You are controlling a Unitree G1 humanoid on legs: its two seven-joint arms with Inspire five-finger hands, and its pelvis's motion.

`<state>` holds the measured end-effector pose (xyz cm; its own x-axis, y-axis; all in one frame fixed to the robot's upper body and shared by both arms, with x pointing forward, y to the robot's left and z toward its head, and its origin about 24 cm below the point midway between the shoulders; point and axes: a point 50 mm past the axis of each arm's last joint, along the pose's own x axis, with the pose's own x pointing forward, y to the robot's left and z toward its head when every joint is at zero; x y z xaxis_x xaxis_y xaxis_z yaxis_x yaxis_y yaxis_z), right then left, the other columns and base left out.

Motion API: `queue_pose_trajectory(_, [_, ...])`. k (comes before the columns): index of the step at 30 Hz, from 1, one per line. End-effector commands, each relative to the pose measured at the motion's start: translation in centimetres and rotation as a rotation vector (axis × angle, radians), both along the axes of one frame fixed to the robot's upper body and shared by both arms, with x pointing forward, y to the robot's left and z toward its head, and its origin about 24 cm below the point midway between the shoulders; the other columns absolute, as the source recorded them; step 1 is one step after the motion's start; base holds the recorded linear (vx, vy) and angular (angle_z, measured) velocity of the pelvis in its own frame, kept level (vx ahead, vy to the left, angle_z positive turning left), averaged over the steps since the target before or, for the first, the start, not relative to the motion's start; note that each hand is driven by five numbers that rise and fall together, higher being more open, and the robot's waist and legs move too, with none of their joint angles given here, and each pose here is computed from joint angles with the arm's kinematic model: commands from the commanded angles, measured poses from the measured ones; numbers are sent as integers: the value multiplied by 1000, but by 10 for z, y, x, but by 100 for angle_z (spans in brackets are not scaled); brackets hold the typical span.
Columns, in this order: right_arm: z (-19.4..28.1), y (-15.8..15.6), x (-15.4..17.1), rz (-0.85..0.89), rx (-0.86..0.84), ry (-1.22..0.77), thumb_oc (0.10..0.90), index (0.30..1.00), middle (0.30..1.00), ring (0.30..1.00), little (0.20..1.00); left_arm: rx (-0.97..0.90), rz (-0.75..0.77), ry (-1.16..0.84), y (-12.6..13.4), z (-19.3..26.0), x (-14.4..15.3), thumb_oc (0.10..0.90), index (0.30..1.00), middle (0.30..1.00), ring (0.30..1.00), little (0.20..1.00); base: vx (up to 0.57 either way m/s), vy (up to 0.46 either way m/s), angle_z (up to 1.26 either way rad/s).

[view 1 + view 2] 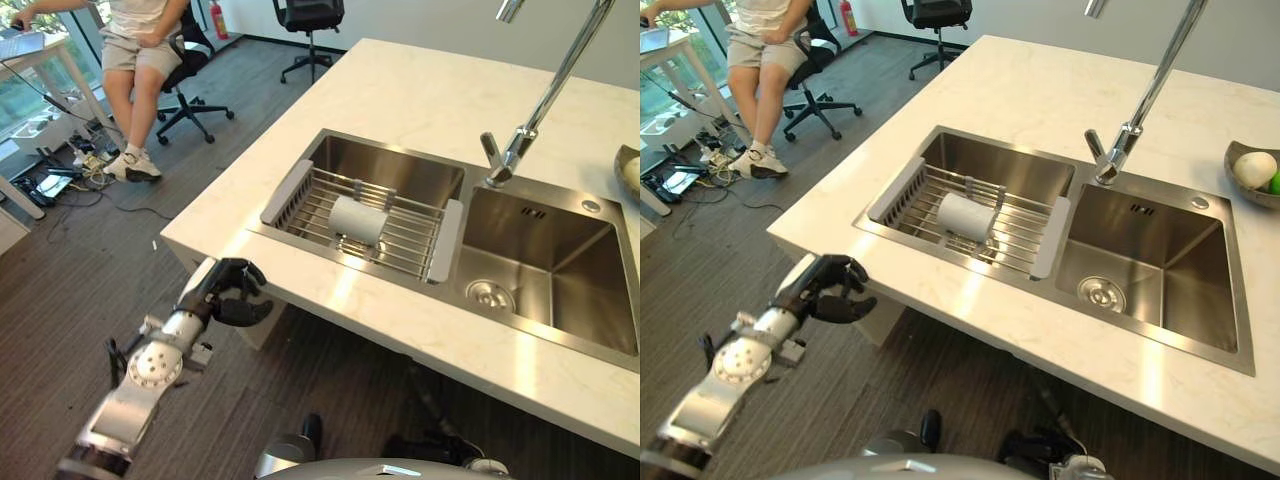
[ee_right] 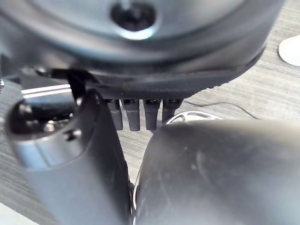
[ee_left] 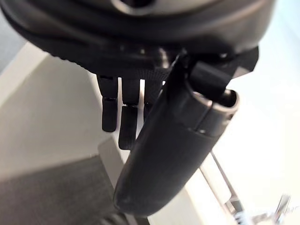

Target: Place the dishes in the dishwasher.

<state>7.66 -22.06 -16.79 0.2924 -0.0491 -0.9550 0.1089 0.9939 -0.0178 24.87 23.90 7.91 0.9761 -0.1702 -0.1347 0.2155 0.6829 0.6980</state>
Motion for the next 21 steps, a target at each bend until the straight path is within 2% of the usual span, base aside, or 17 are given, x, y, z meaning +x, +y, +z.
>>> queue_pose_trajectory(1, [-7, 31, -15, 152, 103, 87, 800, 900, 900, 900, 900, 128, -372, -958, -87, 200, 29, 800, 900, 900, 900, 900, 24, -14, 8])
queue_pose_trajectory(4, [-7, 33, -14, 174, 111, 79, 800, 900, 900, 900, 900, 206, -380, -921, -91, 196, 39, 800, 900, 900, 900, 900, 24, -8, -21])
queue_pose_trajectory(8, [-7, 35, -18, 186, 113, 82, 800, 900, 900, 900, 900, 179, -361, -875, -90, 187, 46, 800, 900, 900, 900, 900, 22, 2, -52])
queue_pose_trajectory(9, [-8, 36, -23, 180, 110, 95, 800, 900, 900, 900, 900, 70, -395, -835, -95, 179, 45, 800, 900, 900, 900, 900, 19, 10, -71])
queue_pose_trajectory(10, [-8, 35, -23, 180, 109, 96, 800, 900, 900, 900, 900, 68, -396, -833, -94, 179, 45, 800, 900, 900, 900, 900, 16, 12, -64])
queue_pose_trajectory(13, [-9, 32, -30, 161, 101, 112, 800, 900, 900, 900, 900, -167, -420, -770, -100, 168, 46, 800, 900, 900, 900, 900, 21, 20, -31])
queue_pose_trajectory(15, [-9, 26, -33, 127, 83, 123, 800, 900, 900, 900, 900, -260, -400, -740, -100, 162, 50, 800, 900, 900, 900, 900, 21, 31, -8])
queue_pose_trajectory(21, [-8, 16, -40, 99, 67, 125, 800, 900, 900, 900, 900, -309, -371, -704, -92, 153, 49, 800, 900, 900, 900, 900, 14, 36, -5])
